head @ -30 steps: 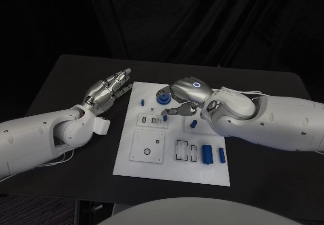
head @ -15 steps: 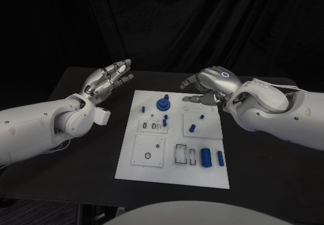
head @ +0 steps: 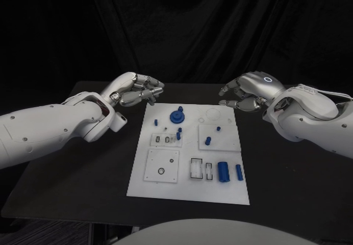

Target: Assemble the parts on the task board

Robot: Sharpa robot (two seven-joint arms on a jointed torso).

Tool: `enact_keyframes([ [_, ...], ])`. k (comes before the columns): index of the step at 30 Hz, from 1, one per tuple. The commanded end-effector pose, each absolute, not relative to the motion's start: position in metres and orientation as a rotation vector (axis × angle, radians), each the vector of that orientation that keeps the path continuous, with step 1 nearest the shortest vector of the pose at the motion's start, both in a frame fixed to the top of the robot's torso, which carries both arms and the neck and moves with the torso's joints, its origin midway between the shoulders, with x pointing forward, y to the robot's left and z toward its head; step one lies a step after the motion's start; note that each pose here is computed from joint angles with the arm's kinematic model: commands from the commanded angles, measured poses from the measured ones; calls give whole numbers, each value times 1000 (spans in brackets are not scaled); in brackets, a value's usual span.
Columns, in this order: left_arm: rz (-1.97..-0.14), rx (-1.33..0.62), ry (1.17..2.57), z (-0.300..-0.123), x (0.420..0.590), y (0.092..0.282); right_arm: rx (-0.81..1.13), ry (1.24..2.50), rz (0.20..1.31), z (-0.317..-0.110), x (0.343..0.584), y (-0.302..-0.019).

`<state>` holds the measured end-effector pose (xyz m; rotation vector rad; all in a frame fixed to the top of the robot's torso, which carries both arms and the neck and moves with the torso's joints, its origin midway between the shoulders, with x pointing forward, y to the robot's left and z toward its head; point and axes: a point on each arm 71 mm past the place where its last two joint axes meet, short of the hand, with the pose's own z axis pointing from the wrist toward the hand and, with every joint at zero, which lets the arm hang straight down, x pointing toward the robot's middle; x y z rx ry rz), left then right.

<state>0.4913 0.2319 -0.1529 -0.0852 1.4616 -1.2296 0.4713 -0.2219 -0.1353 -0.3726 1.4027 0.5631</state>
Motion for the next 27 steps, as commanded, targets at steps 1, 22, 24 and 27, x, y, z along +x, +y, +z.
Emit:
enact_keyframes([
  [1, -894, 239, 1485, -144, 492, 215, -350, 1387, 561, -134, 472, -229],
  [22, -381, 401, 1952, -155, 495, 141, -319, 1486, 498, -153, 472, -247],
  [24, -353, 410, 1971, -156, 495, 135, -318, 1489, 496, -153, 472, -247],
  [27, -318, 414, 1999, -158, 496, 128, -317, 1494, 494, -154, 472, -246],
])
